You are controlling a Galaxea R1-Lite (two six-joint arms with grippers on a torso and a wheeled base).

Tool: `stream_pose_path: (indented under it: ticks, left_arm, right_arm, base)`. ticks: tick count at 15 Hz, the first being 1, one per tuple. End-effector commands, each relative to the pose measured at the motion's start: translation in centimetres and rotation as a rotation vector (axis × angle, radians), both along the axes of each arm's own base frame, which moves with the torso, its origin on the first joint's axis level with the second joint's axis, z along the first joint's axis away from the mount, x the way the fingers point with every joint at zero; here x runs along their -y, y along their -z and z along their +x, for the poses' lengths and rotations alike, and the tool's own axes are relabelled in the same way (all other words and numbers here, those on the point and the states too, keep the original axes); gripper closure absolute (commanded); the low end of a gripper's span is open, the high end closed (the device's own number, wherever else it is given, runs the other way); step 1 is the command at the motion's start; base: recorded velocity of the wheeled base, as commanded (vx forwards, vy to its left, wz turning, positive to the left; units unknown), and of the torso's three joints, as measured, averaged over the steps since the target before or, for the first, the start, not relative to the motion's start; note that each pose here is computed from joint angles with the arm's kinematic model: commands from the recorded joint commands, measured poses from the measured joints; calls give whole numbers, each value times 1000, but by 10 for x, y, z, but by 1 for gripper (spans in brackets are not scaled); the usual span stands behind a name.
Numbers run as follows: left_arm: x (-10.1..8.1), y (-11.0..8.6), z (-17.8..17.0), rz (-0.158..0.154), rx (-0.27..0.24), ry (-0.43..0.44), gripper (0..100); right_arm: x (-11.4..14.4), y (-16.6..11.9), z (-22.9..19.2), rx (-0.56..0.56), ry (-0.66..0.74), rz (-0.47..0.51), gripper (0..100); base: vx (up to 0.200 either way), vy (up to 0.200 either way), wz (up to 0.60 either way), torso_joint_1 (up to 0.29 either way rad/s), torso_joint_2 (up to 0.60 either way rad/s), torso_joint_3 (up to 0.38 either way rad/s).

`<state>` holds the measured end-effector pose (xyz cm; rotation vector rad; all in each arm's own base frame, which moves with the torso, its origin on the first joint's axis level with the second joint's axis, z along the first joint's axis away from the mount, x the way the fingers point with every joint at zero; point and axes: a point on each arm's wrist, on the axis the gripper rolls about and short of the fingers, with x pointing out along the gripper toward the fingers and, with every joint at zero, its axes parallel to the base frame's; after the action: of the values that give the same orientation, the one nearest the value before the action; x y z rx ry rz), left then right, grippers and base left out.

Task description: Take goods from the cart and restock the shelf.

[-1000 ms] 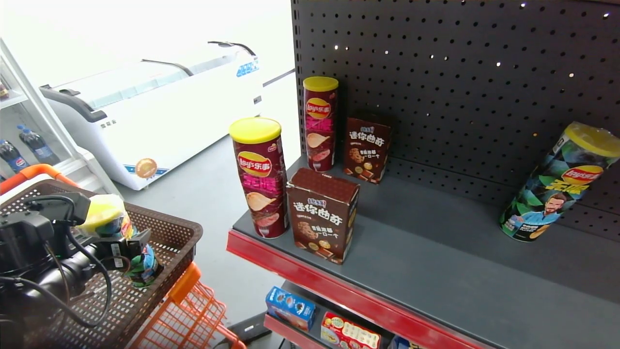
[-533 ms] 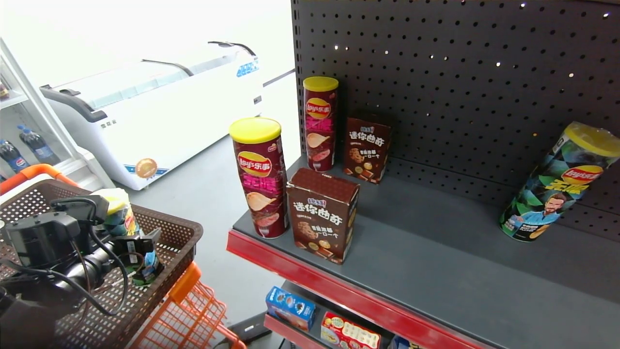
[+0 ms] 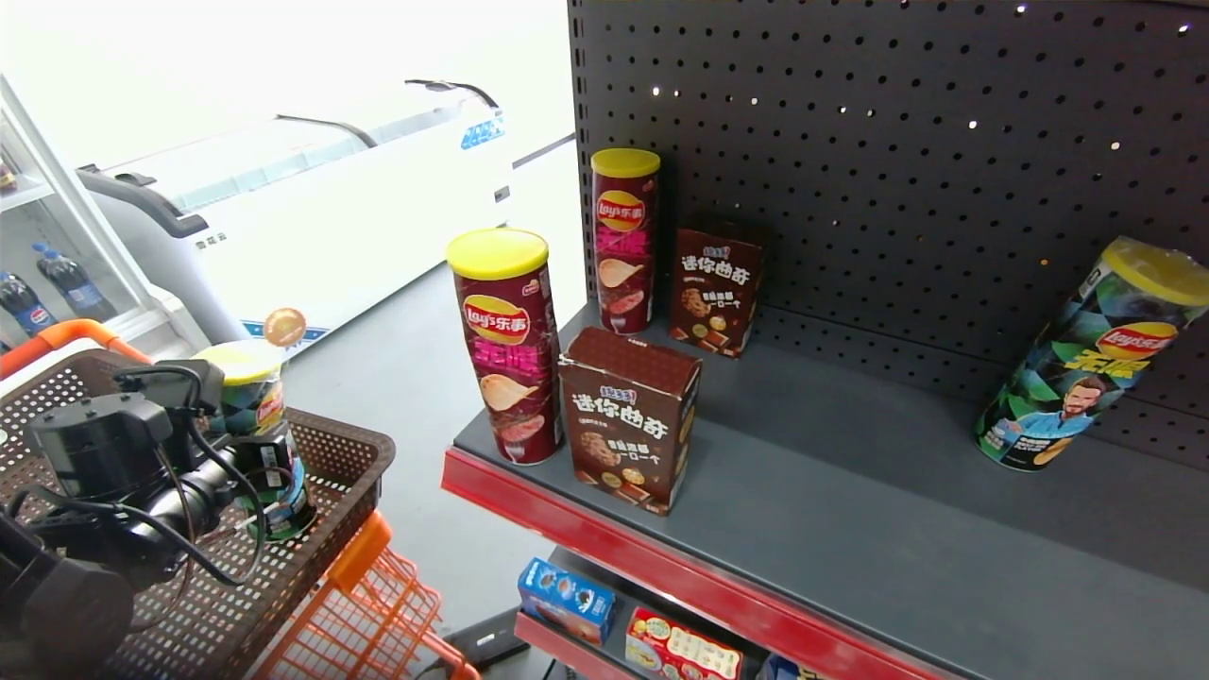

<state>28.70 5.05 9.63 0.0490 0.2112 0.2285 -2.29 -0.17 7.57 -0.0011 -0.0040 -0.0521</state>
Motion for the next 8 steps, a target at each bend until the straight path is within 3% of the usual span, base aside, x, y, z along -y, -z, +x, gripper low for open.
stream_pose_path:
  ticks: [1, 2, 5, 8]
  left_arm:
    - [1, -13, -1, 23, 38, 4, 100]
    - [2, -26, -2, 41, 74, 21, 100]
    - [7, -59, -10, 68, 107, 93, 100]
    - [24, -80, -32, 60, 124, 221, 100]
  right_arm:
    - [0, 0, 0, -1, 0, 0, 0]
    - [0, 0, 0, -1, 0, 0, 0]
    - [0, 0, 0, 1, -2, 0, 0]
    - [0, 0, 0, -1, 0, 0, 0]
  base:
    - [0, 0, 0, 0, 0, 0]
    - [0, 0, 0, 0, 0, 0]
    - [0, 0, 0, 0, 0, 0]
    - [0, 0, 0, 0, 0, 0]
